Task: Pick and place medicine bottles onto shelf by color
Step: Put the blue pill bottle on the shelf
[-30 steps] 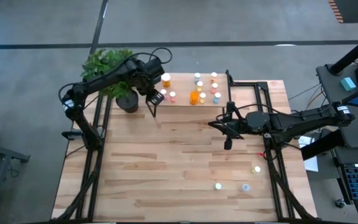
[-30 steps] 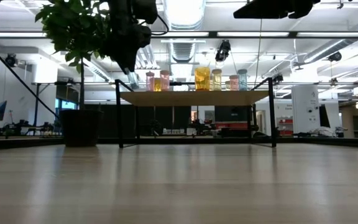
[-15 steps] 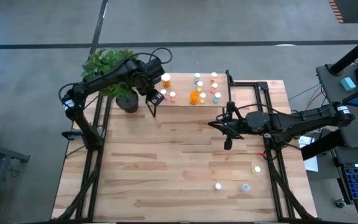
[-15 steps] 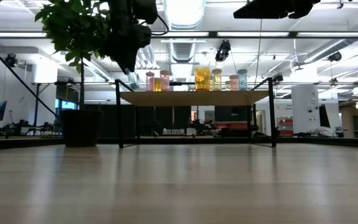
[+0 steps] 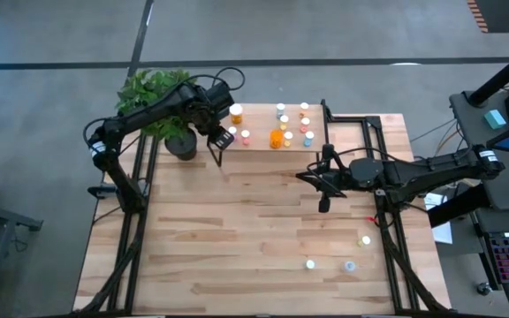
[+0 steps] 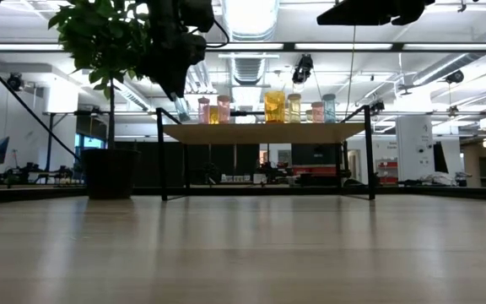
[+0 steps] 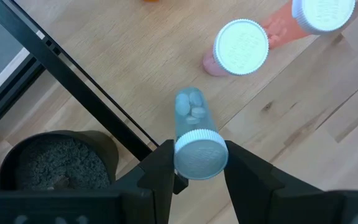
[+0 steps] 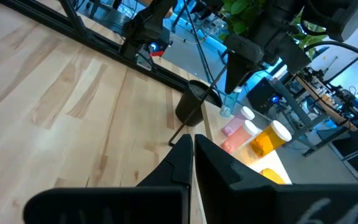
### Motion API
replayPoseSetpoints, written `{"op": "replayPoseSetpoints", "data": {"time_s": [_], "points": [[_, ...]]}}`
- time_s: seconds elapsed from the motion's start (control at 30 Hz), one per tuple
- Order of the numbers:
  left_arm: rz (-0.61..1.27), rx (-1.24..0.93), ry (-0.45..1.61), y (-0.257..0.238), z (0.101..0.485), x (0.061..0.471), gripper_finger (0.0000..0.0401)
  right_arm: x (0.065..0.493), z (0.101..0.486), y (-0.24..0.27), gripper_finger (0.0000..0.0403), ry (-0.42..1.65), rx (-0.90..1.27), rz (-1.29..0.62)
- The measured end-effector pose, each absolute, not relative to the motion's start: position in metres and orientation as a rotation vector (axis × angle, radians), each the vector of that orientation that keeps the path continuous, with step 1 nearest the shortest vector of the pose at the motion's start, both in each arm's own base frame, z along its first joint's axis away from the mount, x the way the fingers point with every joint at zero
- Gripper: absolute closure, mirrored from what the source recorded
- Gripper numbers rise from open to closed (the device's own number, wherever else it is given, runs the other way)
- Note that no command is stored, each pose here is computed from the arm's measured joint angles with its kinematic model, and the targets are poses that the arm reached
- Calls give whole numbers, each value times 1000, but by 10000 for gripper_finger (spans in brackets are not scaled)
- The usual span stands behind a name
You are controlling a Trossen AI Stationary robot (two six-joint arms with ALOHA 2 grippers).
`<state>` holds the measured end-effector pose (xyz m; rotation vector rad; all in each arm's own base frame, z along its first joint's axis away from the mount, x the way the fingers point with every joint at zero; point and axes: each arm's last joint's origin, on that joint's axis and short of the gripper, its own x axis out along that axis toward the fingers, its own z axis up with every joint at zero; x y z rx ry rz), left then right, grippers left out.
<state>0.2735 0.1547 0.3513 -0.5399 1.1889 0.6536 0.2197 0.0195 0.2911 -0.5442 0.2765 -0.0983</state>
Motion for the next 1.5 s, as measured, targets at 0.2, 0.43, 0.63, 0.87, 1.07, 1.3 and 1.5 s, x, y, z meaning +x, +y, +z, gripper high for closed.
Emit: {"op": "replayPoseSetpoints", "data": {"time_s": [0.2,0.43,0.63,0.87,1.07,1.3,1.5], "points": [[659,-548,1192,155,349,274,292,220,291,19,394,276,-538,-99],[670,-565,1209,155,342,274,265,220,291,20,394,276,-538,-99],[673,-563,1206,155,340,274,217,220,291,20,394,274,-538,-99],[691,-547,1170,159,345,275,192,220,291,20,394,272,-537,-100],[689,-550,1167,156,349,271,191,220,291,19,394,276,-538,-99],[529,-530,1138,120,364,273,191,220,291,19,394,279,-538,-99],[382,-461,1141,70,368,283,191,220,291,19,394,277,-538,-99]]}}
